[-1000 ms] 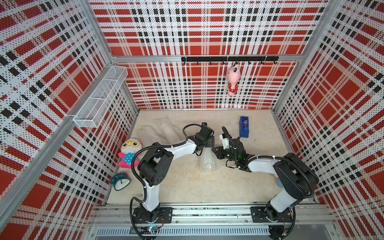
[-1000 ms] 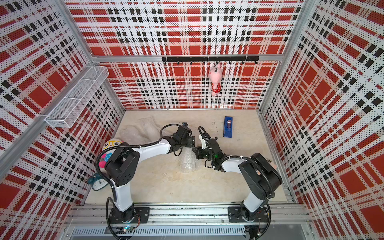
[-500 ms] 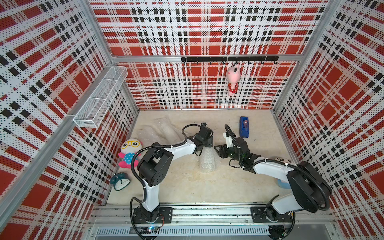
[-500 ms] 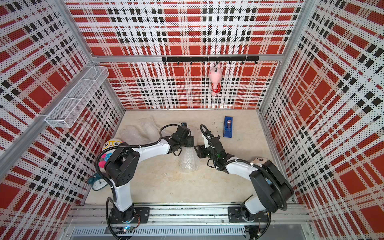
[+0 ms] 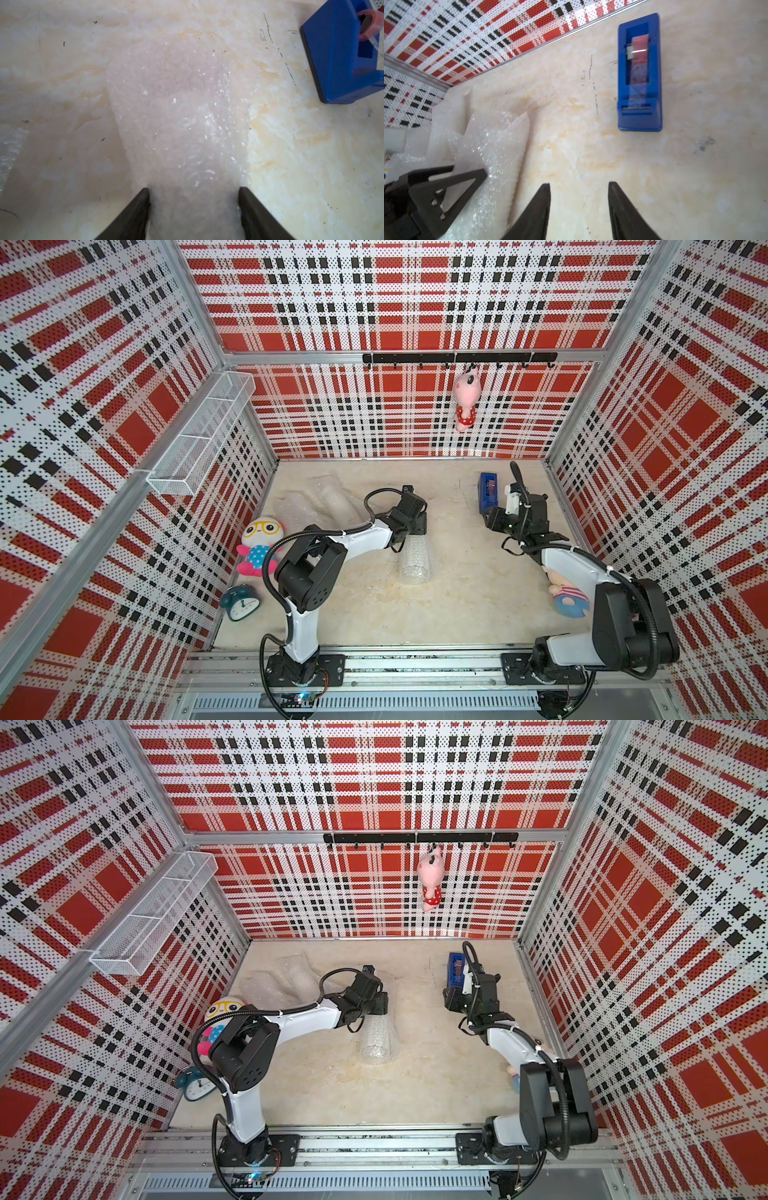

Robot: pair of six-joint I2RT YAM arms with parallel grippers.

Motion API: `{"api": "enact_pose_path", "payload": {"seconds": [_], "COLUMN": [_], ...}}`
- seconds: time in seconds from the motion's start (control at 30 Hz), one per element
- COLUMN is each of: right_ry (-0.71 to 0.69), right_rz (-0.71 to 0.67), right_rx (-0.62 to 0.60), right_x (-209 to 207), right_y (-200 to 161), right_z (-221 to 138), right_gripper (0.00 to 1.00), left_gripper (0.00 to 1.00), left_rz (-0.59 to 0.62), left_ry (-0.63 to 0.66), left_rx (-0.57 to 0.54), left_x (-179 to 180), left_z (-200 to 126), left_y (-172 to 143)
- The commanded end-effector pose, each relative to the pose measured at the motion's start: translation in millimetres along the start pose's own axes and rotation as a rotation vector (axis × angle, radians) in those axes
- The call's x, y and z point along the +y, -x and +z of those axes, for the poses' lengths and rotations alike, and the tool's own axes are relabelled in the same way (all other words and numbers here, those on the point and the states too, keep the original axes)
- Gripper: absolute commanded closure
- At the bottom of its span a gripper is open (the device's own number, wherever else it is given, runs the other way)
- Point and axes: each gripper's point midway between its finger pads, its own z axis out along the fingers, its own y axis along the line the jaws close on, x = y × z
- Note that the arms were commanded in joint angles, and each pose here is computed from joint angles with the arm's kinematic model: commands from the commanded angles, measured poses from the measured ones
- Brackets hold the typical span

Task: Wrap vases in bubble wrap
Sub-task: Wrap the vase in bubble wrap, then tear off the tape using the Tape Cutter.

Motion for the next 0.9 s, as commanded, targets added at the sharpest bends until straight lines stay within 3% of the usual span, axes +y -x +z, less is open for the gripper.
{"api": "enact_pose_path", "payload": {"seconds": [0.0,0.3,0.87], "right_ry": [0.052,0.125,0.242], "right_rz": [0.042,0.112,0.165], "right_rx": [0.057,0.125,0.237], "right_x": [-11.7,-44.3,-68.0], "right_y": [5.2,32.6,29.9], "right_z": [6.5,46.1,94.4], "right_gripper": [0.54,0.60,0.67], "left_gripper": [0.32,0.31,0.31], "left_rz": [0.035,0.036,0.031], "left_ry": [0.028,0.025,0.017], "left_rx": [0.068,0.067,0.070], "left_x": [7.1,6.4,4.5], "left_z": [3.3,2.9,4.8], "left_y": [-23.5,-22.9,-23.2]}}
